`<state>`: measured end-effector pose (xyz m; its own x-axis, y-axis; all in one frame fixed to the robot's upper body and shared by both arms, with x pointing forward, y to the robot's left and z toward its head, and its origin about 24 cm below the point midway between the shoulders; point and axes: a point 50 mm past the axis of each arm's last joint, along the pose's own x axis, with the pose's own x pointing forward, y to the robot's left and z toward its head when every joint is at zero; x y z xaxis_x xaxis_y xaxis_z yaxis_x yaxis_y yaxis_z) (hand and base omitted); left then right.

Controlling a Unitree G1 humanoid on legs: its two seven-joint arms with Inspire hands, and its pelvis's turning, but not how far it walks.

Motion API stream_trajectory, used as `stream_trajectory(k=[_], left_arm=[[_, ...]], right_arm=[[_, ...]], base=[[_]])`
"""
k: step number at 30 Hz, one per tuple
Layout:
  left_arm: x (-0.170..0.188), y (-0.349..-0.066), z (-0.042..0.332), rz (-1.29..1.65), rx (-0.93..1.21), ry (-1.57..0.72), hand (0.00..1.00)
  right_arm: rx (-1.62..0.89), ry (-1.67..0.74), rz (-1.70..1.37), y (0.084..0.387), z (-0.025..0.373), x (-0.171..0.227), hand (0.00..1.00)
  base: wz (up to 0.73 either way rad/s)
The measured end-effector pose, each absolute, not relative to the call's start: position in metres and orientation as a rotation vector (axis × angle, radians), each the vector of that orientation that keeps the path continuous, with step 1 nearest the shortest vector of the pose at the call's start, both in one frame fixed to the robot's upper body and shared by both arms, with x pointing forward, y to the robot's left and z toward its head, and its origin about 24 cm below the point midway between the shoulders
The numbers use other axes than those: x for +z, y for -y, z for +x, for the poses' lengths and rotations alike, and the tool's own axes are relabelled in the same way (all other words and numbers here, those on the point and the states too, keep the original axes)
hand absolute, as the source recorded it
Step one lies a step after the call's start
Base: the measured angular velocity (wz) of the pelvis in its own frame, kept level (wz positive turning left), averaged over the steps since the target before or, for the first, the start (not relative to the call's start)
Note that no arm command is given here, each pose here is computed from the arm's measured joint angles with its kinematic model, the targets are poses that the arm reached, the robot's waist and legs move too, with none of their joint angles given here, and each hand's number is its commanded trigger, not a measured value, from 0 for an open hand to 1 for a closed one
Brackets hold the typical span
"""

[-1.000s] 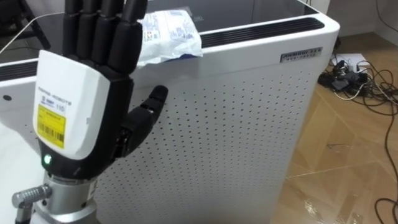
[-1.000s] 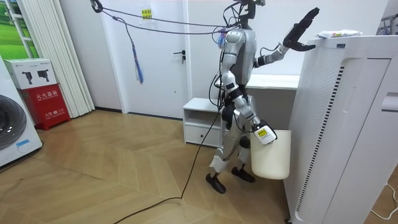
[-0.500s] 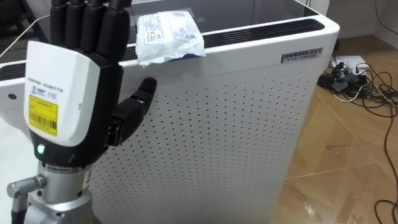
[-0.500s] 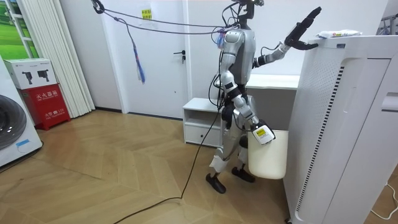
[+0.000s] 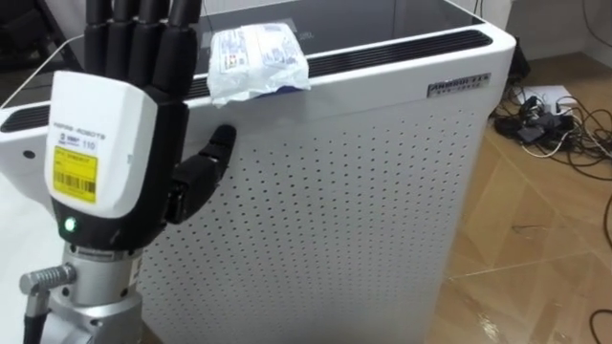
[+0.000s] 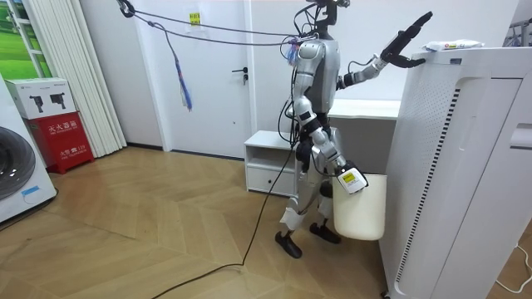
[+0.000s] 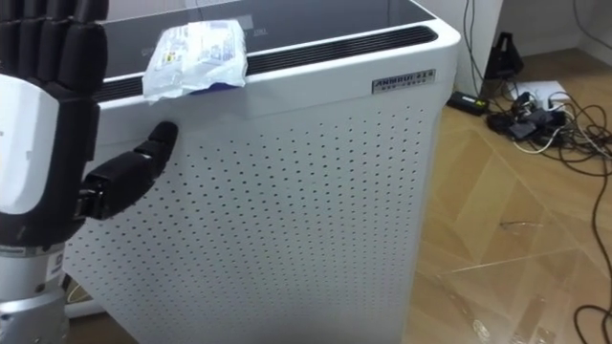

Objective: Pick garbage

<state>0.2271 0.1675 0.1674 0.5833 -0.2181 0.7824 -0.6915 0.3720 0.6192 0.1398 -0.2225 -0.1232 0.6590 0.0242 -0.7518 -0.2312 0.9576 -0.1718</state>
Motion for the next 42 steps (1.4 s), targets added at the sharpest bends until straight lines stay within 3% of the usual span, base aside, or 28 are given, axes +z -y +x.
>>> stream_trajectory(k=[19,20,21,23,24,42], left_arm=[[0.162,-0.169,0.231,1.252,0.314,0.895,0.00],[0.162,-0.169,0.232,1.258,0.312,0.892,0.25],[0.161,-0.170,0.232,1.263,0.311,0.888,0.45],[0.161,-0.170,0.232,1.273,0.305,0.885,0.67],[0.161,-0.170,0.232,1.277,0.304,0.885,0.98],[0.166,-0.175,0.242,1.334,0.329,0.837,1.00]], right_arm=[[0.175,-0.858,-0.264,0.222,0.135,-0.125,1.00],[0.178,-0.858,-0.270,0.222,0.135,-0.125,1.00],[0.181,-0.858,-0.277,0.222,0.135,-0.125,1.00],[0.185,-0.859,-0.283,0.223,0.135,-0.125,1.00],[0.190,-0.860,-0.286,0.222,0.135,-0.125,1.00],[0.189,-0.851,-0.298,0.226,0.138,-0.122,1.00]], base=[[0.00],[0.00],[0.00],[0.00],[0.00],[-0.03]])
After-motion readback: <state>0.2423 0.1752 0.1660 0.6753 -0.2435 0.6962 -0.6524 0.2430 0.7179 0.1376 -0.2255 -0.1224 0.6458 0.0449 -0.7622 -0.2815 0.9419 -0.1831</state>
